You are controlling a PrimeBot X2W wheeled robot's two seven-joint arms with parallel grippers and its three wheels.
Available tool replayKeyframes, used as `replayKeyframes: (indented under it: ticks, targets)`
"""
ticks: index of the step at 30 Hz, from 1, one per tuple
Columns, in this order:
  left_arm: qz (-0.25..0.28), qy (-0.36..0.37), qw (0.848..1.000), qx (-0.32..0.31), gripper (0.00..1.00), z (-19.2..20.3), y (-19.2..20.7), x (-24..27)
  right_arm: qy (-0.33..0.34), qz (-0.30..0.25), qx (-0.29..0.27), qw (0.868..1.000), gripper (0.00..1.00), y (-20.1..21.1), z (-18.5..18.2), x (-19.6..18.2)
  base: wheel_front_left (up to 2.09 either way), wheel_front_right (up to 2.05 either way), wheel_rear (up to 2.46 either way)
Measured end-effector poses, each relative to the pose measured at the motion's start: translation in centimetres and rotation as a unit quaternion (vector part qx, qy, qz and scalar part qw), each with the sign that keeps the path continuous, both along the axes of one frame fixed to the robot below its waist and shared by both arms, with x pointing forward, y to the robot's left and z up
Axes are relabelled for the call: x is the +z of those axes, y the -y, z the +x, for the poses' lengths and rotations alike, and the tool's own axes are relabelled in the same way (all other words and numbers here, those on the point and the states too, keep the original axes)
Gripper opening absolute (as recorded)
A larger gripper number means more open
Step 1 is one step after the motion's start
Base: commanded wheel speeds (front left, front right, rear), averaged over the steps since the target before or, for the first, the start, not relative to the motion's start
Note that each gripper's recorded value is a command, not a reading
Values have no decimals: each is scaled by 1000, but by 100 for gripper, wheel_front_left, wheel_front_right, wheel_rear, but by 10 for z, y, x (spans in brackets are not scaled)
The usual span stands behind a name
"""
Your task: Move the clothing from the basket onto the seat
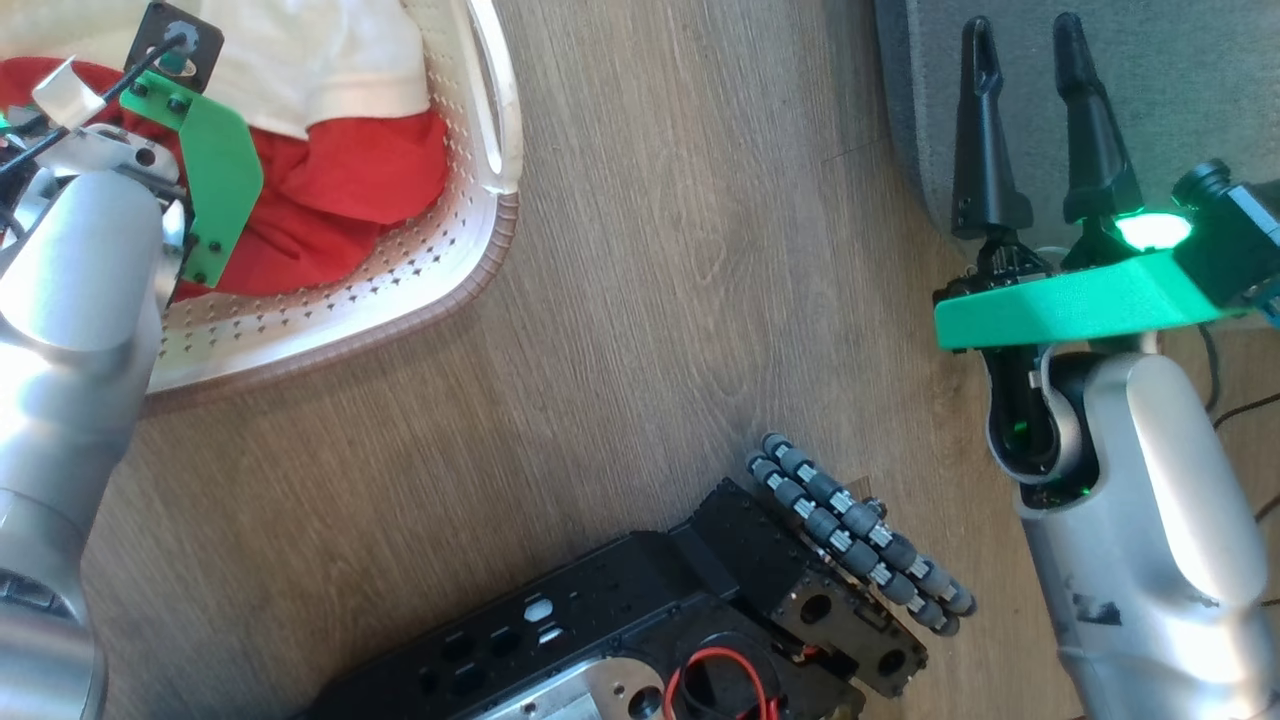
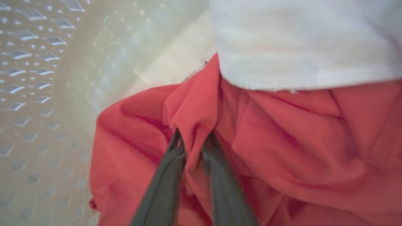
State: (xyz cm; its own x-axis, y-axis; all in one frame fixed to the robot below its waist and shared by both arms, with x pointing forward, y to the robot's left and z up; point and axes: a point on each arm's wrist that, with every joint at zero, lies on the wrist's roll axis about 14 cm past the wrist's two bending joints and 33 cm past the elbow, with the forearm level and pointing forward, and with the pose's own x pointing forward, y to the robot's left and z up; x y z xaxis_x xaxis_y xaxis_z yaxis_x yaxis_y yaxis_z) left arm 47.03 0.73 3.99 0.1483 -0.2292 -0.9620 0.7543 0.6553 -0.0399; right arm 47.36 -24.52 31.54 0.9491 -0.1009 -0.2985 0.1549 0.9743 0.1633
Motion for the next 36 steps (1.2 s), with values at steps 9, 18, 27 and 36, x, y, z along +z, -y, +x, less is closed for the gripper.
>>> replayKeyframes:
  ticks: [9,18,27,36]
  targets:
    - [-18,-4,1000,13,0,-3,5,2,-3,1,-2,1000,100,0,-4,0,0,0,0]
    - [-144,60,984,84,0,32,44,67,29,-17,6,999,100,-1,6,25,0,0,0]
    - [-243,143,945,166,0,50,37,166,60,-27,11,998,100,-8,-7,64,0,0,0]
    - [-294,246,893,235,0,57,-4,266,105,-26,20,994,100,-20,-24,111,0,0,0]
